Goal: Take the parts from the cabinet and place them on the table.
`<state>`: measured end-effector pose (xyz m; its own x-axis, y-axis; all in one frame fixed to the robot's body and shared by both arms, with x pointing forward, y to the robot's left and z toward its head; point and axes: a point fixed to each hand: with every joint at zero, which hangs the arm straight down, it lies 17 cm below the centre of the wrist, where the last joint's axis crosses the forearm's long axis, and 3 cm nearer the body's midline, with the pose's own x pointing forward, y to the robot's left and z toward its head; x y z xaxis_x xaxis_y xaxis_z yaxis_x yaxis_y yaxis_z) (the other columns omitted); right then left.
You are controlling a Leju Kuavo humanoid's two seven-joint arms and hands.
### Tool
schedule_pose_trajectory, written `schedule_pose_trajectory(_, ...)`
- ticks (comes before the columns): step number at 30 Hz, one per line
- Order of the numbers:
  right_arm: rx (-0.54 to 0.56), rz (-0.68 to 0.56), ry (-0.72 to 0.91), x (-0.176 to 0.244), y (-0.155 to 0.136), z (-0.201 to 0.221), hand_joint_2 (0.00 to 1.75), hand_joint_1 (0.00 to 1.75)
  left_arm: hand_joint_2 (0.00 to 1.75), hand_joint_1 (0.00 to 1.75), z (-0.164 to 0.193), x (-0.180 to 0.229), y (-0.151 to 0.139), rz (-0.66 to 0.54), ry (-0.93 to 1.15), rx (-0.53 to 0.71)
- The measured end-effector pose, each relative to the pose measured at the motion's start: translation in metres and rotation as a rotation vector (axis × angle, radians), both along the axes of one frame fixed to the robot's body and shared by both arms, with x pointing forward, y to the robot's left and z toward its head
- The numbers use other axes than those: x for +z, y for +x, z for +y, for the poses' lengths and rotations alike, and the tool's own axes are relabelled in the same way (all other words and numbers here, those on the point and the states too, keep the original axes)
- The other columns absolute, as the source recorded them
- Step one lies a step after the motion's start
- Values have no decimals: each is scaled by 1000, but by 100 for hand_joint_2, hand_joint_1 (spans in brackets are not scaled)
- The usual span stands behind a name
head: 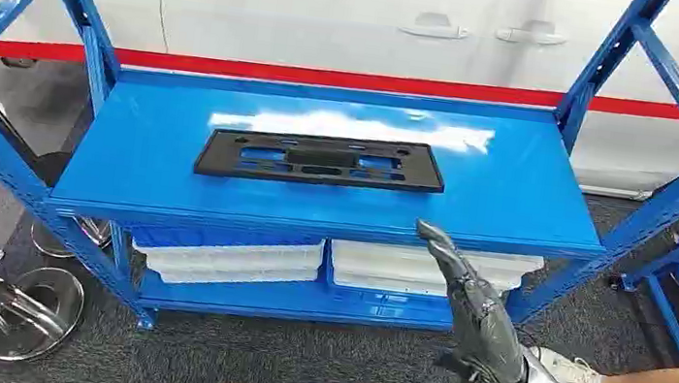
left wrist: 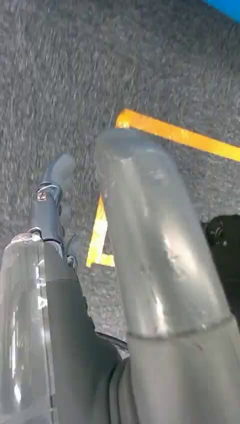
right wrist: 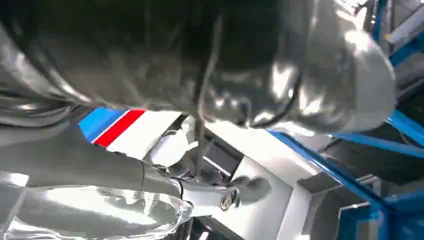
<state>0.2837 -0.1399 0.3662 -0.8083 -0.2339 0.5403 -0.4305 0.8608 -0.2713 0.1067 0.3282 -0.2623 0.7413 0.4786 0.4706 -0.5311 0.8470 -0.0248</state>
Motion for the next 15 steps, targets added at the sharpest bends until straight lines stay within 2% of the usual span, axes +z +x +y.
schedule_pose_trajectory(15, -7, 12, 0, -4, 0, -1, 0, 0, 0, 0, 3, 1, 5, -7, 8, -17)
